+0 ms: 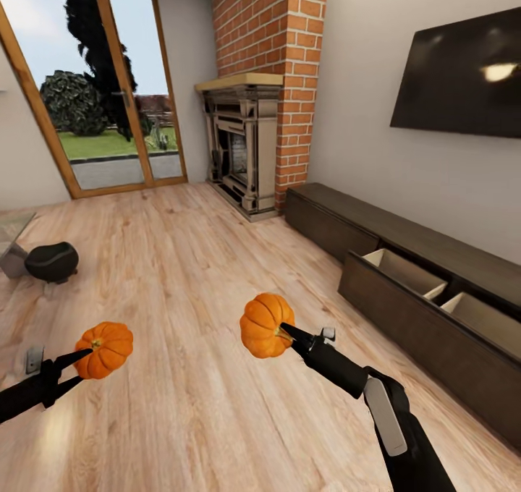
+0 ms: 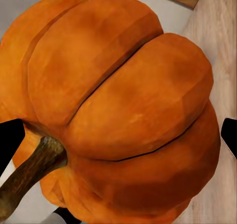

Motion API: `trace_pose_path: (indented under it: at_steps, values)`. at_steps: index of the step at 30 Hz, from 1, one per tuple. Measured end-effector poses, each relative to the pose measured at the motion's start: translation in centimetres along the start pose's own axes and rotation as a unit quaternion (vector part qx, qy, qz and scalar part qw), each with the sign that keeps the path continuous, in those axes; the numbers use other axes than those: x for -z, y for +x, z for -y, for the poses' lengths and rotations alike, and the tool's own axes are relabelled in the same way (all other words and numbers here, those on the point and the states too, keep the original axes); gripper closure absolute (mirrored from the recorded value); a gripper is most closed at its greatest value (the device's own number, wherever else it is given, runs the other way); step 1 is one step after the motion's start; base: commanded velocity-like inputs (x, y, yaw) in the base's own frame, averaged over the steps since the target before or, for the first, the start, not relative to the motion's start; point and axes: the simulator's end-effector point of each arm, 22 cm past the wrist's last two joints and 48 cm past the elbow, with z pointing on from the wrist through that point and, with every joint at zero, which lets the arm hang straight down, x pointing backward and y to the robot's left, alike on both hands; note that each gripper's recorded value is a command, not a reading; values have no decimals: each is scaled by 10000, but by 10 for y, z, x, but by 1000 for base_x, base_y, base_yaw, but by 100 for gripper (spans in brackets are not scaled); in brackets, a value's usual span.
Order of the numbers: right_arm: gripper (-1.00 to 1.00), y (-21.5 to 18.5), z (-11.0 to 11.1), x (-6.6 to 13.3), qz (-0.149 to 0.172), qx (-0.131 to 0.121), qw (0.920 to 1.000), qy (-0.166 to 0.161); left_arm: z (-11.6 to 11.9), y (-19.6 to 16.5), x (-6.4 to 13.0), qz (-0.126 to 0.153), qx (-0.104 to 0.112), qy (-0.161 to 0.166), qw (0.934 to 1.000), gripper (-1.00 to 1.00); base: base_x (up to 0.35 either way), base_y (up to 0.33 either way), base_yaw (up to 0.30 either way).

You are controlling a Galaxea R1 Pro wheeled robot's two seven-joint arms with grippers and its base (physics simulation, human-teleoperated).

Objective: Place each of the two pumpkins and all three candles from the living room inside a cabinet in the living room (use any cabinet), then make sure every cabinet is closed, and position the cauldron so it is next to a table in the living room.

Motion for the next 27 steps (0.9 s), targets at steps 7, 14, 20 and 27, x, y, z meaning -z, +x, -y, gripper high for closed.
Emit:
trace_pose_path:
  at_steps: [7, 14, 20, 27]
  values:
    - [100, -15, -13, 1, 102, 18, 9999, 17, 16, -4, 3, -3, -20, 0, 10000, 100, 0, 0, -255]
    - [100, -23, -28, -2, 116, 30, 9999, 7, 32, -9, 8, 6, -34, 18, 10000, 100, 0, 0, -255]
    - [100, -28, -40, -6, 116, 9, 9999, -7, 46, -13, 11, 13, -40, 36, 10000, 100, 0, 0, -256]
    - [100, -34, -49, -8, 118, -32, 9999, 22, 62, -17, 15, 17, -52, 53, 10000, 100, 0, 0, -255]
